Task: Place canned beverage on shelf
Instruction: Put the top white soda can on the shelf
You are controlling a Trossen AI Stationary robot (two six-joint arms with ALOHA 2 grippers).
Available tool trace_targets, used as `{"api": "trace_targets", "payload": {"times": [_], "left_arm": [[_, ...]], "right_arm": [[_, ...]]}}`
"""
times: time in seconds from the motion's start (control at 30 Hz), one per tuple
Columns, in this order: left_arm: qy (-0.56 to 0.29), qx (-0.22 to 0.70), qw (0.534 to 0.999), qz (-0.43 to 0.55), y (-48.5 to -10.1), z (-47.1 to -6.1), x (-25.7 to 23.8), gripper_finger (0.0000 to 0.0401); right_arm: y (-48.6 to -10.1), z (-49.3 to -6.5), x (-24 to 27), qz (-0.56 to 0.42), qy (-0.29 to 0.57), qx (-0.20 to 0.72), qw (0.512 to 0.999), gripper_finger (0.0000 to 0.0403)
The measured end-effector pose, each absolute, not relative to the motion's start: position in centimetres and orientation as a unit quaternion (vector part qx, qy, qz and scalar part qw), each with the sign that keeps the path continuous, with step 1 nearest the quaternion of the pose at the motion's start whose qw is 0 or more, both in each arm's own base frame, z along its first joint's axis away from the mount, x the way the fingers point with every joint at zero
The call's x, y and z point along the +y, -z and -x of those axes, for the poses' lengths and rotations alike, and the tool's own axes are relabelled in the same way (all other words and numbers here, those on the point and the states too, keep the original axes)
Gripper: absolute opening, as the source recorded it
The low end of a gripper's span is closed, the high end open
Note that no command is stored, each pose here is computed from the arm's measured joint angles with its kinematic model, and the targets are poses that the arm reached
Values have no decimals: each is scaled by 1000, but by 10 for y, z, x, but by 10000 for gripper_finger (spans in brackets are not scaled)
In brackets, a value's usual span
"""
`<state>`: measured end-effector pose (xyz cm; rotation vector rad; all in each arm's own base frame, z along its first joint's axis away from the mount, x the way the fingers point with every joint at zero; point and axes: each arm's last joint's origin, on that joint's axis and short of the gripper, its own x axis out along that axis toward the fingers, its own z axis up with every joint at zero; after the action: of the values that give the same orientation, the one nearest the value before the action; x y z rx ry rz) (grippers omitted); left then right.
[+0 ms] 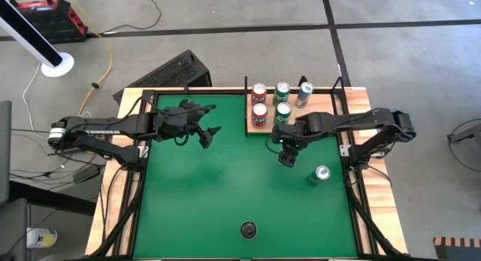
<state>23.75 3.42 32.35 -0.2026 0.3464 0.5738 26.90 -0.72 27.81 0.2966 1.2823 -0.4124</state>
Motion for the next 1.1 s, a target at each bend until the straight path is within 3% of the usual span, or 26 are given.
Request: {"api": "trace_targets", "payload": {"times": [0.4, 0.67, 1.1], "left_arm": [[-297, 164, 935, 107, -324, -237, 35, 384], [-314, 160, 930, 103, -324, -237, 36, 384], [-321, 156, 928, 107, -324, -237, 36, 384]], "right_arm": [[-276, -269, -4, -113, 177, 602, 770, 364], [-281, -261, -6, -111, 176, 609, 765, 281], [-318, -203, -27, -111, 198, 612, 758, 278]]}}
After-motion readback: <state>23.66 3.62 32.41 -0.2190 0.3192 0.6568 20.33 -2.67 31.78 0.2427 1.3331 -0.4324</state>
